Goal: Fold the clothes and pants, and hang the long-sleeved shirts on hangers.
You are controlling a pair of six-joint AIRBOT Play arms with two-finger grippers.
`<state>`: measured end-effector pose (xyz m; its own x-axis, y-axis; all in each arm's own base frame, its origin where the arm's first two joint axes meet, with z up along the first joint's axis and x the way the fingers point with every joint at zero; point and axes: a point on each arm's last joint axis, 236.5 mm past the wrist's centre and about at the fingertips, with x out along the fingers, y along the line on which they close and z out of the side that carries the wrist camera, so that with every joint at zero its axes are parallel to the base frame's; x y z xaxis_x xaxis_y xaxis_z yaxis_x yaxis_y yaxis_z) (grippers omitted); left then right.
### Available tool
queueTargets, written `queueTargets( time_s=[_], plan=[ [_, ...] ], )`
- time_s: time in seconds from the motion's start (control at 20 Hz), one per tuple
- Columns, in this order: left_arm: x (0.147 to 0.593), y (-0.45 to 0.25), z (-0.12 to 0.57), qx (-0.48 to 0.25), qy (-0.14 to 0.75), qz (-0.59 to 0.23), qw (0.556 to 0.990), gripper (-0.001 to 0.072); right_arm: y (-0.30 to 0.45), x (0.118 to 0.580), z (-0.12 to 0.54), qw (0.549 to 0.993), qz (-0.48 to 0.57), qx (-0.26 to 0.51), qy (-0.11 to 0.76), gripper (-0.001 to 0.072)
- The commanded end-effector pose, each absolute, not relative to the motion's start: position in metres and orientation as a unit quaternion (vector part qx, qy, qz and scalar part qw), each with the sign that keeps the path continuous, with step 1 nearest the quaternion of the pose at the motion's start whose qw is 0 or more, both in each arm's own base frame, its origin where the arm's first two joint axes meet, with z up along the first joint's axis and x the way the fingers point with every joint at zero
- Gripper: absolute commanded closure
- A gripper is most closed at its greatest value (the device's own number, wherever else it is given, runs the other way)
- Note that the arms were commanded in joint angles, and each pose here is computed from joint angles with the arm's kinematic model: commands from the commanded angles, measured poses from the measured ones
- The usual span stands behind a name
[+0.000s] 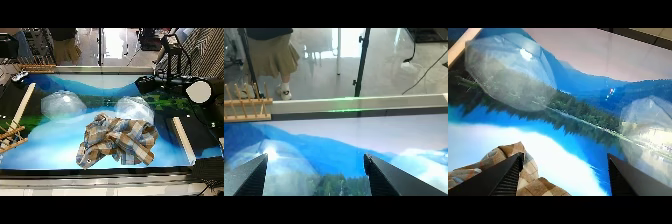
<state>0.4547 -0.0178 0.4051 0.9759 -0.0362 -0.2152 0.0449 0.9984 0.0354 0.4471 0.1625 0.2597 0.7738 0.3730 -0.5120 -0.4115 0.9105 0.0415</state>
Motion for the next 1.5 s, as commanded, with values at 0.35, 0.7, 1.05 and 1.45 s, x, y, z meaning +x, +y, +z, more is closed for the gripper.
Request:
queueTargets(
  time_s=[0.35, 0.7, 1.05, 1.45],
  plan=[
    [0.458, -0.018, 0.401, 0.021, 0.112, -0.020, 0.993, 0.0075, 0.163, 0.447, 0.259, 0.941, 0.209, -0.036, 0.265, 0.0129],
    [0.455, -0.019, 0.302, 0.006, 0.296, -0.021, 0.955, 0.0076, 0.202, 0.433, 0.285, 0.922, 0.260, 0.120, 0.260, 0.0131],
    [0.404, -0.028, 0.207, 0.034, 0.487, -0.062, 0.870, 0.0067, 0.154, 0.403, 0.239, 0.912, 0.199, -0.001, 0.358, 0.0333],
    [0.369, -0.088, 0.043, -0.063, 0.598, -0.182, 0.778, 0.0007, 0.225, 0.341, 0.095, 0.775, 0.324, 0.049, 0.540, 0.0069]
  ],
)
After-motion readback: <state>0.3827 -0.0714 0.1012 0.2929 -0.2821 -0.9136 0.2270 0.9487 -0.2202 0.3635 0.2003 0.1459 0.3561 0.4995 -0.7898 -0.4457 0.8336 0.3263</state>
